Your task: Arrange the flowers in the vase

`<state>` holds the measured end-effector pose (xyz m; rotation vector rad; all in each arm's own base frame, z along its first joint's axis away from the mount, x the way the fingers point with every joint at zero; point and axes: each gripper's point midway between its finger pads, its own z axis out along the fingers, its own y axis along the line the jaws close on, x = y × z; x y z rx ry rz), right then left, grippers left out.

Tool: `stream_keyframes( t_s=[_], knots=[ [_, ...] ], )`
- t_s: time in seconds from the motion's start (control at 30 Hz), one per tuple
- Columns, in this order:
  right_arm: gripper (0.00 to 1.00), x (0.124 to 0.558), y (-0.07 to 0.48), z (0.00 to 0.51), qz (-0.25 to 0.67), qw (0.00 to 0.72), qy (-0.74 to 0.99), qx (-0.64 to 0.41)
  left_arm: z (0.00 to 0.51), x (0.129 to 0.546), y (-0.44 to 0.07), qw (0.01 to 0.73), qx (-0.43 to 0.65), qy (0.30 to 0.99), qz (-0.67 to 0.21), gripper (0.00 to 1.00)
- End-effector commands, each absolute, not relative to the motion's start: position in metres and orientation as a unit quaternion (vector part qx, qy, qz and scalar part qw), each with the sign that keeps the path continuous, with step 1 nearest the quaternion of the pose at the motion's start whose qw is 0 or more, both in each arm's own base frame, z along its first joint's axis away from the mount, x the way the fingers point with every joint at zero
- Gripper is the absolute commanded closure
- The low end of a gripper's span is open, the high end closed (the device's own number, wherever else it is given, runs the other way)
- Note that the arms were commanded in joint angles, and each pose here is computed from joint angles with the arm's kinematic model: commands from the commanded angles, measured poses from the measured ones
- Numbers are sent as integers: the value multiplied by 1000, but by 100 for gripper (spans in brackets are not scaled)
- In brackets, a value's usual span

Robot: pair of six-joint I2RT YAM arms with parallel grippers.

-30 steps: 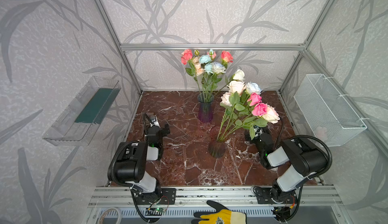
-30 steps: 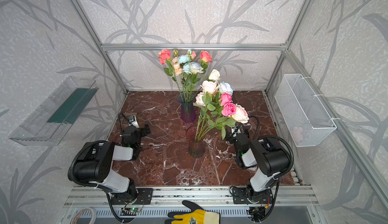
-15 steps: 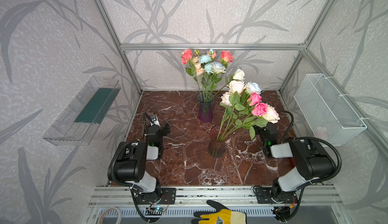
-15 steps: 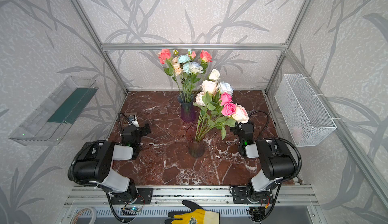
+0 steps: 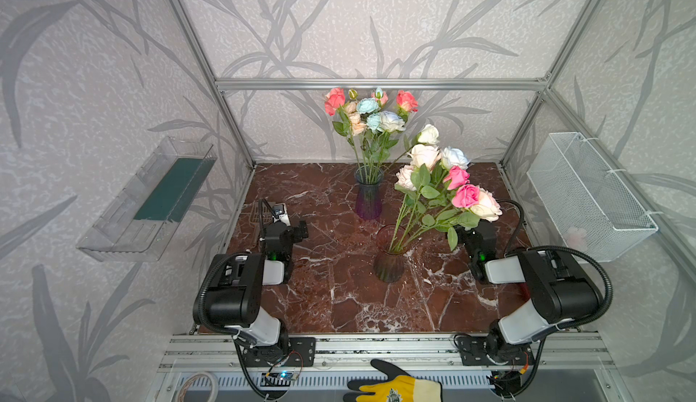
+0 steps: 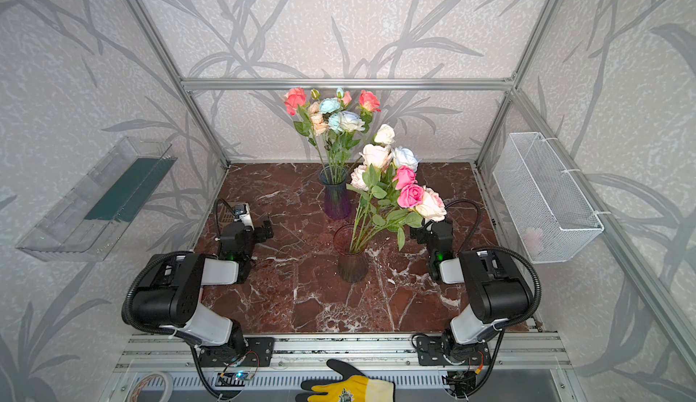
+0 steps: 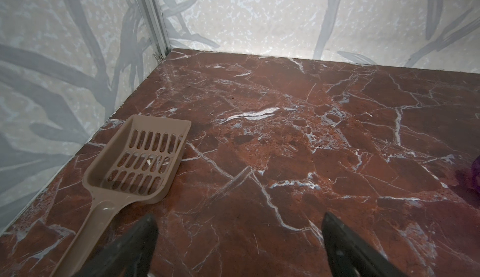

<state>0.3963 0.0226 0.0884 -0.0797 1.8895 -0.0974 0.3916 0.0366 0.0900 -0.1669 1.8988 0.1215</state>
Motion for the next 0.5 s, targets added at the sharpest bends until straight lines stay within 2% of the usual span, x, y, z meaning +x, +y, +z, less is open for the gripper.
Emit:
stream_keyframes(
  t_s=[0.0, 0.47],
  knots=[
    [1, 397, 24, 95, -36, 592, 805, -32, 95, 396, 35, 582, -58, 809, 51, 1],
    [1, 397, 24, 95, -37, 592, 805, -32, 94, 397, 35, 581, -59, 810, 50, 1]
  ],
)
